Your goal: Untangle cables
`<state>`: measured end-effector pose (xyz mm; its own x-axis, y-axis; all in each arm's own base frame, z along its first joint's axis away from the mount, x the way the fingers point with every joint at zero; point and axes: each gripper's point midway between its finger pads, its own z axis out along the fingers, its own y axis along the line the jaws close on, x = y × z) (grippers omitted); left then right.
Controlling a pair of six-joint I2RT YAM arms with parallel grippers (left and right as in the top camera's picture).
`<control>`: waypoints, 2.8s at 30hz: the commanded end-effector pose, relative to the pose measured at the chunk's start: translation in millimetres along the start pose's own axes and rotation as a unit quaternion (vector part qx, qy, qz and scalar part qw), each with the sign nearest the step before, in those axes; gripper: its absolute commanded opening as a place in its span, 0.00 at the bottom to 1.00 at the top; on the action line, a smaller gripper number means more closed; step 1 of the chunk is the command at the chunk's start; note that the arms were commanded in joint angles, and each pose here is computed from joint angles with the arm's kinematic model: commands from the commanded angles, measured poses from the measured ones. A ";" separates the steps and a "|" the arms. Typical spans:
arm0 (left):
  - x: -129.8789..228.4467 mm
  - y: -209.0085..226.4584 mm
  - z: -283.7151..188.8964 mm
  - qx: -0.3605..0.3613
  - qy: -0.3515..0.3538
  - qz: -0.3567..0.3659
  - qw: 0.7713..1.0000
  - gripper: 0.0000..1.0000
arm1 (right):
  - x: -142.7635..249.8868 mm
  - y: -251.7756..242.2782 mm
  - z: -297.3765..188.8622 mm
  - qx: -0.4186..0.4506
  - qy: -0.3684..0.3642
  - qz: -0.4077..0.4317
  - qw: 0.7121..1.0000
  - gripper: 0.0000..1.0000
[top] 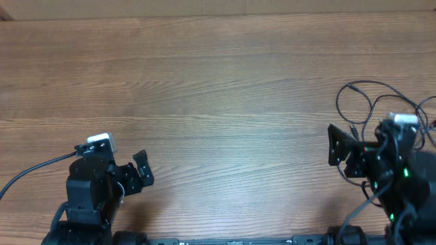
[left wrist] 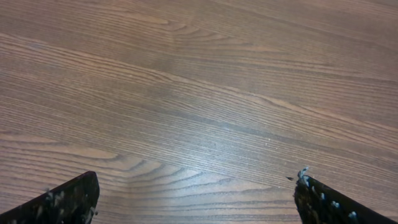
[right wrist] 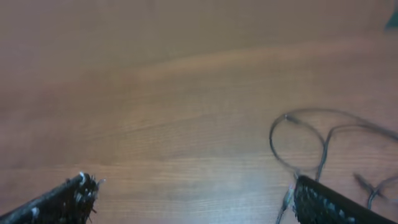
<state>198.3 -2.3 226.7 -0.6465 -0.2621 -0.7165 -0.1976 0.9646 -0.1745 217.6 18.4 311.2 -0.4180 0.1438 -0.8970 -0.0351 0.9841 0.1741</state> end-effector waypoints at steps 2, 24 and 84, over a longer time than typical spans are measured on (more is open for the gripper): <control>1.6 2.6 2.2 -0.007 0.002 0.006 1.000 1.00 | 5.6 0.0 -7.4 -0.011 -0.070 -0.008 0.997 1.00; 1.6 2.6 2.2 -0.007 0.002 0.006 1.000 1.00 | 44.2 0.8 34.6 -0.080 -0.348 -0.045 0.933 1.00; 10.5 12.7 9.6 0.011 -0.102 -0.006 0.995 1.00 | 115.4 -11.3 81.6 -0.057 -0.196 -0.066 0.977 1.00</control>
<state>195.4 0.5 229.3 -0.5306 -0.2736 -0.8023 -0.1767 0.9614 -0.2109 244.2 30.3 174.4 -0.0278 0.0684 -0.9973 -0.1657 0.9835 0.0721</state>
